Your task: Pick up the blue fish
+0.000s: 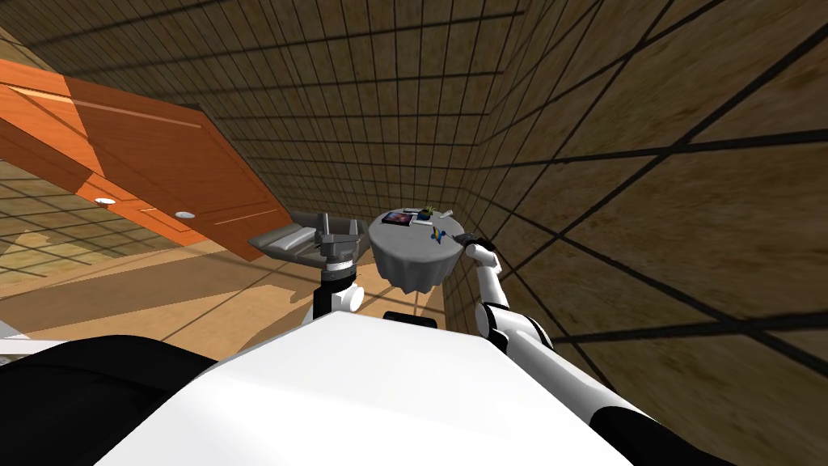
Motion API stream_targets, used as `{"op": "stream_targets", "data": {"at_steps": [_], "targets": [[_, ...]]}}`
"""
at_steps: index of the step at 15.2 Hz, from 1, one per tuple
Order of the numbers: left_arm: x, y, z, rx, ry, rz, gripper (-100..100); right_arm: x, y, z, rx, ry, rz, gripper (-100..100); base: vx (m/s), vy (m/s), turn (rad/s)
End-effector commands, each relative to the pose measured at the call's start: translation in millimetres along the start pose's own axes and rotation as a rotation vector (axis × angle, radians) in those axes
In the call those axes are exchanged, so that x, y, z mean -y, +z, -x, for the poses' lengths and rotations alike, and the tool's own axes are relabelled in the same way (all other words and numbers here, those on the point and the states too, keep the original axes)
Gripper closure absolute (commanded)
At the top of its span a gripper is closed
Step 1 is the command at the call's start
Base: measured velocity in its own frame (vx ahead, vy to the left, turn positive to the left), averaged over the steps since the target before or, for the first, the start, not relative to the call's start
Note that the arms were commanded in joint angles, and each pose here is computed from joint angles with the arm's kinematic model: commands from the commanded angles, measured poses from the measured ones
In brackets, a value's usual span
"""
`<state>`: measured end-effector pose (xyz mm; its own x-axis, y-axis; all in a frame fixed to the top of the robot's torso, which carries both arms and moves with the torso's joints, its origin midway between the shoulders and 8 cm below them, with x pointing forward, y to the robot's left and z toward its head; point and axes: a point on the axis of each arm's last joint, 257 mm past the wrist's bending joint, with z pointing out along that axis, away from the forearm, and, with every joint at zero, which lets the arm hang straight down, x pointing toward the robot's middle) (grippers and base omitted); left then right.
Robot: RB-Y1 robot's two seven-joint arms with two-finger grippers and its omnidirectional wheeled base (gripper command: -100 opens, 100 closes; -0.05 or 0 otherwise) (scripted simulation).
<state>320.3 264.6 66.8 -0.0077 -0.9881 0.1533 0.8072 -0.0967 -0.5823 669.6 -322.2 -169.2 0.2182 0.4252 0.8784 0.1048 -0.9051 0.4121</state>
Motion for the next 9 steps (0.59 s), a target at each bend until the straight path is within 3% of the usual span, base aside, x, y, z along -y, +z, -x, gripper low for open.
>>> {"op": "stream_targets", "data": {"at_steps": [1, 3, 4, 8, 9], "targets": [[0, 0.0, 0.0, 0.000, 0.000, 0.000, 0, 4, 7.8, -3, 0.029, 0.077, -0.038, -100, -0.006, -0.002, -0.026], [0, 0.0, 0.0, 0.000, 0.000, 0.000, 0, 9, 11.0, 1, 0.045, 0.081, -0.051, -100, -0.004, -0.001, -0.013], [0, 0.0, 0.0, 0.000, 0.000, 0.000, 0, 12, 15.9, -5, 0.063, 0.144, -0.079, -100, -0.006, -0.002, -0.027], [0, 0.0, 0.0, 0.000, 0.000, 0.000, 0, 24, 24.3, -7, 0.110, 0.212, -0.129, -100, -0.005, -0.002, -0.020], [0, 0.0, 0.0, 0.000, 0.000, 0.000, 0, 28, 27.9, -15, 0.127, 0.271, -0.156, -100, -0.006, -0.002, -0.022]]}}
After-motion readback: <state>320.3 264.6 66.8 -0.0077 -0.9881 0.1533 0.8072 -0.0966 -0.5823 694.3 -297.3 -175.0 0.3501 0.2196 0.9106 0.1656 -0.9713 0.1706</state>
